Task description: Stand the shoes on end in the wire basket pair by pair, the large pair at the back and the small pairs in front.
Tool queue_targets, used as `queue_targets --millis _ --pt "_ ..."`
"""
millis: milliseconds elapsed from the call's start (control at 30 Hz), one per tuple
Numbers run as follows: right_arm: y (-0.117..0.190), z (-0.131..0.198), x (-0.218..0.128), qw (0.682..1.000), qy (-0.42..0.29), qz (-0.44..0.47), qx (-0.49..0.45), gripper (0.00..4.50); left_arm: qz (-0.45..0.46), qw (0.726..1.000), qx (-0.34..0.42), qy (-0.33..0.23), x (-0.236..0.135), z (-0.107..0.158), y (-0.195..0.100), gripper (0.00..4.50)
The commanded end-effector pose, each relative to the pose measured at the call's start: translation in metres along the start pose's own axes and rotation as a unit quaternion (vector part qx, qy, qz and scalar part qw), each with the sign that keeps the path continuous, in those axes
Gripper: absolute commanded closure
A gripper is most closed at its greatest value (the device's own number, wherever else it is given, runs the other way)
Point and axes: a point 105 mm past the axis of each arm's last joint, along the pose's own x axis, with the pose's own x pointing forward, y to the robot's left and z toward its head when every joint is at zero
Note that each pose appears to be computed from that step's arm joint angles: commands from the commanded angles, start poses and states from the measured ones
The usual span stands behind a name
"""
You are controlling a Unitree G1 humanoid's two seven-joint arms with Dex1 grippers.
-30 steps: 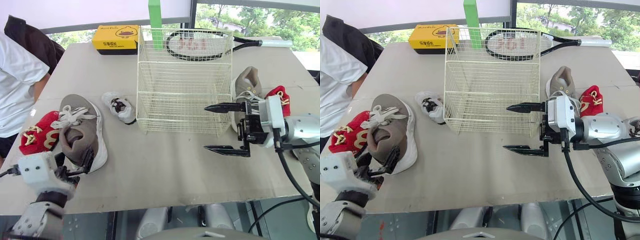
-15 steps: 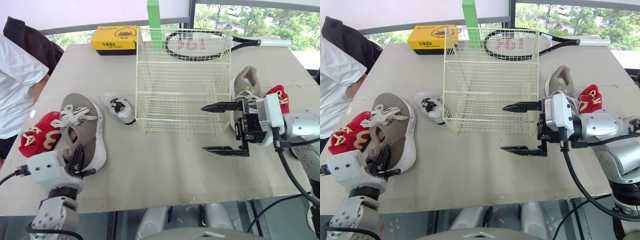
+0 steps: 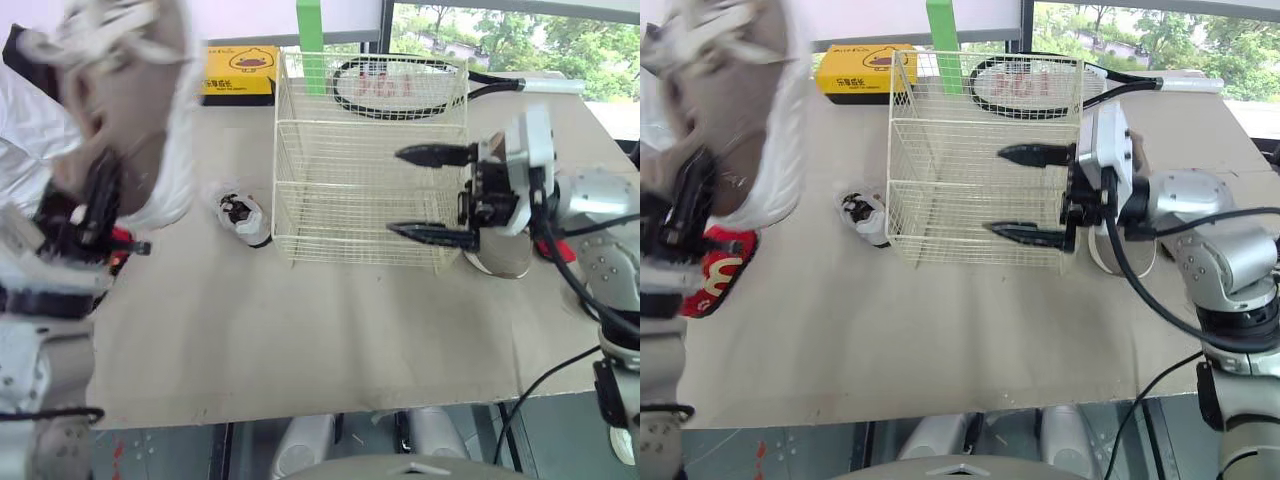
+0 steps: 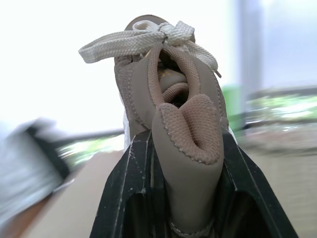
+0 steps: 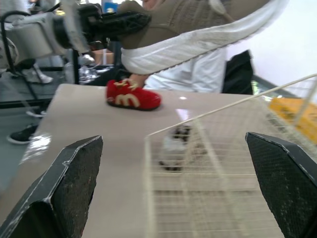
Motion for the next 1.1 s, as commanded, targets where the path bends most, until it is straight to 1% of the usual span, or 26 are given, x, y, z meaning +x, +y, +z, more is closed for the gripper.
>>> queue_targets --millis 33,133,167,233,267,333,400,433,500,633,733,833,900,967,1067,1100 --pt "-0.019 0.044 -0.024 1.000 -0.012 -0.018 -0.008 0.00 -0.152 0.987 0.045 -0.040 0.027 0.029 0.001 3.71" --pt "-0.034 0.069 -0.042 0.998 0.004 -0.054 -0.040 0.00 -0.238 0.968 0.054 -0.060 0.048 0.041 -0.006 3.71" --pt "-0.041 0.079 -0.048 0.996 0.019 -0.072 -0.048 0.00 -0.280 0.956 0.059 -0.066 0.055 0.042 -0.013 3.71" --pt "-0.053 0.099 -0.055 0.995 0.036 -0.095 -0.014 0.00 -0.370 0.923 0.080 -0.070 0.063 0.037 -0.028 3.71" --pt "-0.054 0.110 -0.055 0.995 0.042 -0.089 -0.006 0.00 -0.410 0.904 0.093 -0.076 0.068 0.033 -0.035 3.71" --pt "-0.055 0.118 -0.052 0.994 0.075 -0.077 -0.005 0.00 -0.463 0.874 0.113 -0.093 0.079 0.029 -0.045 3.71" --pt "-0.062 0.113 -0.047 0.988 0.132 -0.078 -0.013 0.00 -0.510 0.841 0.139 -0.115 0.090 0.025 -0.055 3.71" --pt "-0.060 0.110 -0.043 0.985 0.158 -0.063 -0.007 0.00 -0.530 0.825 0.152 -0.127 0.095 0.024 -0.060 3.71" --pt "-0.058 0.103 -0.037 0.978 0.202 -0.043 0.032 0.00 -0.551 0.803 0.168 -0.154 0.104 0.025 -0.066 3.71" --pt "-0.060 0.086 -0.026 0.960 0.264 -0.011 0.091 0.00 -0.578 0.765 0.202 -0.198 0.114 0.027 -0.077 3.71" --pt "-0.062 0.071 -0.018 0.946 0.293 0.010 0.137 0.00 -0.581 0.751 0.226 -0.216 0.118 0.027 -0.081 3.71" --pt "-0.068 0.060 -0.014 0.938 0.312 0.006 0.151 0.00 -0.579 0.746 0.237 -0.228 0.120 0.028 -0.083 3.71" --pt "-0.069 0.049 -0.014 0.929 0.337 0.017 0.152 0.52 -0.571 0.744 0.248 -0.244 0.120 0.032 -0.084 3.71" --pt "-0.066 0.042 -0.015 0.921 0.355 0.035 0.159 1.22 -0.565 0.741 0.261 -0.253 0.120 0.033 -0.084 3.71" --pt "-0.063 0.040 -0.015 0.920 0.361 0.052 0.144 2.57 -0.553 0.738 0.284 -0.262 0.118 0.035 -0.082 3.71" --pt "-0.063 0.041 -0.014 0.922 0.357 0.054 0.139 2.98 -0.545 0.741 0.288 -0.265 0.119 0.036 -0.080 3.71"
